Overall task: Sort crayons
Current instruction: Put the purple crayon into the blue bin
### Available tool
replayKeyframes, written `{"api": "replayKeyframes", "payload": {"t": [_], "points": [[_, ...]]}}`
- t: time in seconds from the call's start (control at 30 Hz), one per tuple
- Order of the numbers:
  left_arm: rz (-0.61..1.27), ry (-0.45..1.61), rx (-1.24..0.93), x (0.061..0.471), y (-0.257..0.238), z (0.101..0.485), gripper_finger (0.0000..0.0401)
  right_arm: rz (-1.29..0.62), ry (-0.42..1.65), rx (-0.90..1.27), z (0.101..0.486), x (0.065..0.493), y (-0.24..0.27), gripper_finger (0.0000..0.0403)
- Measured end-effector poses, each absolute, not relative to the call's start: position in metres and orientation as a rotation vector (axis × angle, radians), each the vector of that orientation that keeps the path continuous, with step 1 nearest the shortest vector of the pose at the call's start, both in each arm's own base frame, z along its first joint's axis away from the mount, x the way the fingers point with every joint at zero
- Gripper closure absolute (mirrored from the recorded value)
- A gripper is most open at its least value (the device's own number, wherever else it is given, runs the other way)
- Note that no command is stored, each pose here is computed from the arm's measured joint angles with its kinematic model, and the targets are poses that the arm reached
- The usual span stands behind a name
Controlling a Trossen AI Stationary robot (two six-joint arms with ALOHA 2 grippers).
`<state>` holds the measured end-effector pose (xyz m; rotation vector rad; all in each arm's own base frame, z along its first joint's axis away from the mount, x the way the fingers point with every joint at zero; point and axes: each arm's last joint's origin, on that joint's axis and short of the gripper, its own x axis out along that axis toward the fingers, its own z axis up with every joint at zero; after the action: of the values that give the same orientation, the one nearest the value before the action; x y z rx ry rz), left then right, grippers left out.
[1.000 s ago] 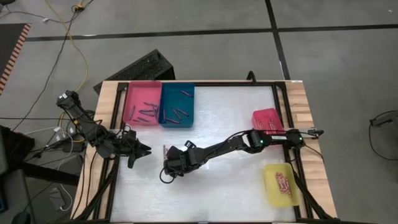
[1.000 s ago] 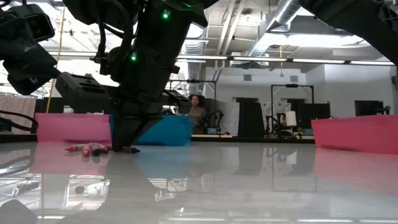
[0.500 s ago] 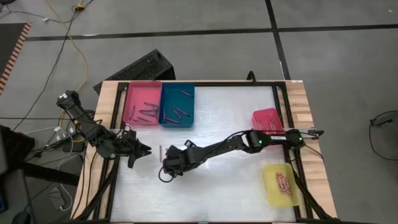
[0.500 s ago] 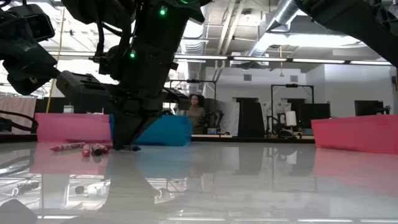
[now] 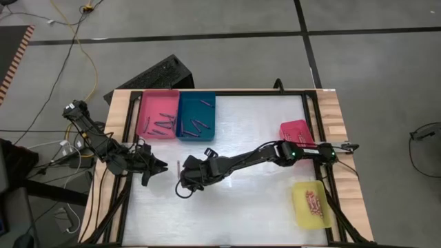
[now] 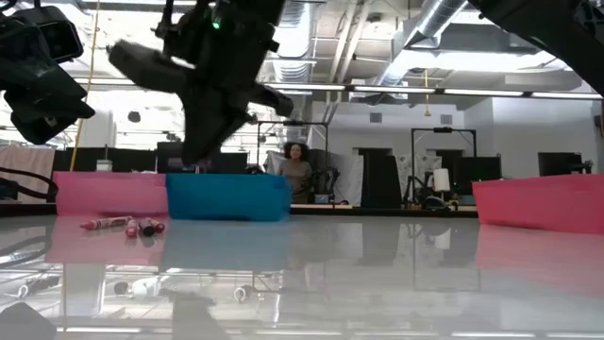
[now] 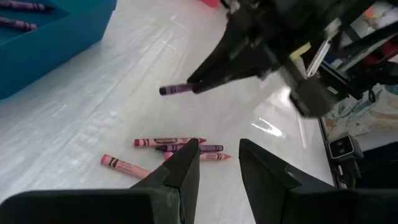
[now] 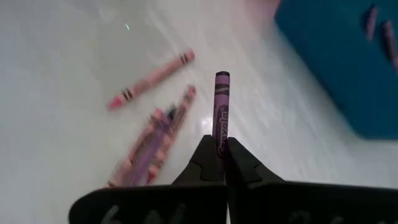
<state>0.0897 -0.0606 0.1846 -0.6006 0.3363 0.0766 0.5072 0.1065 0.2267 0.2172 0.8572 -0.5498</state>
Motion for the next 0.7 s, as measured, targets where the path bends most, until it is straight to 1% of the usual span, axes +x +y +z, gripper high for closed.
{"api": "replayKeyframes", "payload": {"t": [0.33,0.47,0.7], "points": [[0.081,0.341,-0.594,0.089,-0.060,0.184,0.0299,-0.553,0.691,0.171,0.274,0.511,0.072,0.0400],[0.081,0.342,-0.592,0.089,-0.060,0.184,0.0299,-0.572,0.644,0.166,0.281,0.516,0.046,0.0400],[0.081,0.344,-0.587,0.089,-0.060,0.183,0.0299,-0.649,0.641,0.166,0.282,0.519,-0.009,0.0400]]}}
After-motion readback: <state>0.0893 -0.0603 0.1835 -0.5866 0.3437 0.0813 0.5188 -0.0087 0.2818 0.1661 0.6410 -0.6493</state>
